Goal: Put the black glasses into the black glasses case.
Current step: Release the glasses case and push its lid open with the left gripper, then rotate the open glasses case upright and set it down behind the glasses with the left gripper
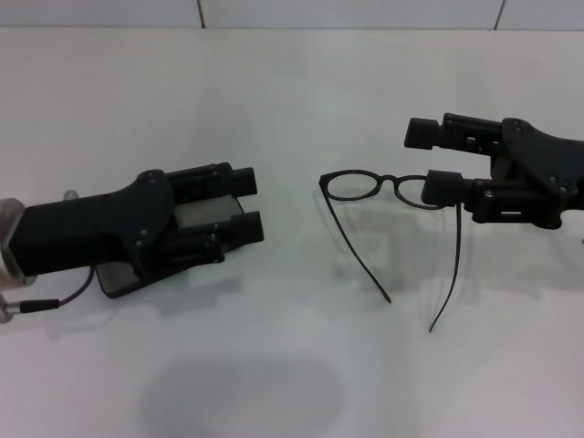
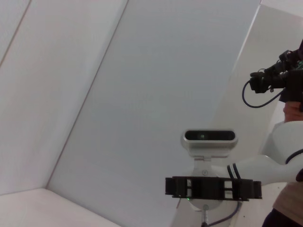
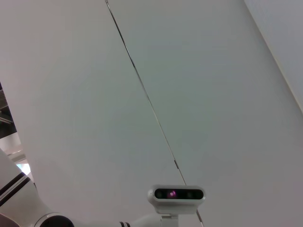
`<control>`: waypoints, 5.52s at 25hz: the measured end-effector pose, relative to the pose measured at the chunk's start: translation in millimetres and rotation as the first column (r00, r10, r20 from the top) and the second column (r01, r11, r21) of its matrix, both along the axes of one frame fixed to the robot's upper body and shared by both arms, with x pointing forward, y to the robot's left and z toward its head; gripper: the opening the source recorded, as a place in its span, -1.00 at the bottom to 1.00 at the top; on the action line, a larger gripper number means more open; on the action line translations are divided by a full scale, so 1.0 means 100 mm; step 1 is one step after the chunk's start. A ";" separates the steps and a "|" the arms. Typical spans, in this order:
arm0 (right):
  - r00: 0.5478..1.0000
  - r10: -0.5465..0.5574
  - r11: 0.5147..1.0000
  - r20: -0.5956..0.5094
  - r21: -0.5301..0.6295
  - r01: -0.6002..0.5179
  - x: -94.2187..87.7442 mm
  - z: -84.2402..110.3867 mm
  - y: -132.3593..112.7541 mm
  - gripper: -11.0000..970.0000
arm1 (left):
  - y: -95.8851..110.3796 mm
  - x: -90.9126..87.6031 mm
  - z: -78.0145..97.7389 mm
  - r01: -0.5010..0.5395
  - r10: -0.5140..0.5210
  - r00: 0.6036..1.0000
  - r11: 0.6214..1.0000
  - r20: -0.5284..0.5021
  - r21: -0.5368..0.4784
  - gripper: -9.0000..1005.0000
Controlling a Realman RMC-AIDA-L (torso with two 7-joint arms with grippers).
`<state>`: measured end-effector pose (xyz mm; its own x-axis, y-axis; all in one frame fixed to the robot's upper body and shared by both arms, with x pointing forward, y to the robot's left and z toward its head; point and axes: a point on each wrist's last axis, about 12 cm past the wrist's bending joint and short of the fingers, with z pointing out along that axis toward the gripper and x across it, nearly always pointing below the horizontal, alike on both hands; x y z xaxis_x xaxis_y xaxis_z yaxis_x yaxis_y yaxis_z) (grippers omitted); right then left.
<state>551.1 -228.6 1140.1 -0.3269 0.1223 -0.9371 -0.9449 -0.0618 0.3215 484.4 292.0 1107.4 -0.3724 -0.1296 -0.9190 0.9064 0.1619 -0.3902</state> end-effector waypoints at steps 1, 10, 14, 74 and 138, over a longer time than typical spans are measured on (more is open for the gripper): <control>1.000 0.000 1.000 0.000 0.000 0.000 0.00 0.00 0.00 0.65 | 0.01 0.00 0.00 -0.005 0.005 1.000 1.000 0.002 -0.002 0.39; 1.000 0.002 1.000 -0.001 0.002 -0.002 0.00 0.00 0.01 0.65 | 0.02 -0.01 0.00 -0.020 0.020 1.000 1.000 0.014 -0.007 0.39; 1.000 0.002 1.000 0.001 0.002 -0.002 -0.01 0.00 0.01 0.65 | 0.02 -0.01 0.00 -0.022 0.022 1.000 1.000 0.017 -0.009 0.39; 0.987 -0.138 0.979 0.082 0.160 0.124 -0.43 -0.15 -0.45 0.64 | -0.95 0.81 0.67 -0.120 0.166 0.980 0.083 0.105 0.989 -0.37; 0.969 0.245 0.968 0.017 0.052 -0.245 -0.60 -0.22 0.09 0.60 | -1.90 1.07 0.38 -0.388 -0.304 0.860 0.131 0.410 0.912 -0.57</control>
<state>491.0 -219.3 1118.3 -0.3432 0.0901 -0.9349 -0.9022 -0.3086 0.3015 591.1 101.6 1145.5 0.0345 0.9633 -0.2661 0.8460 0.1136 0.5209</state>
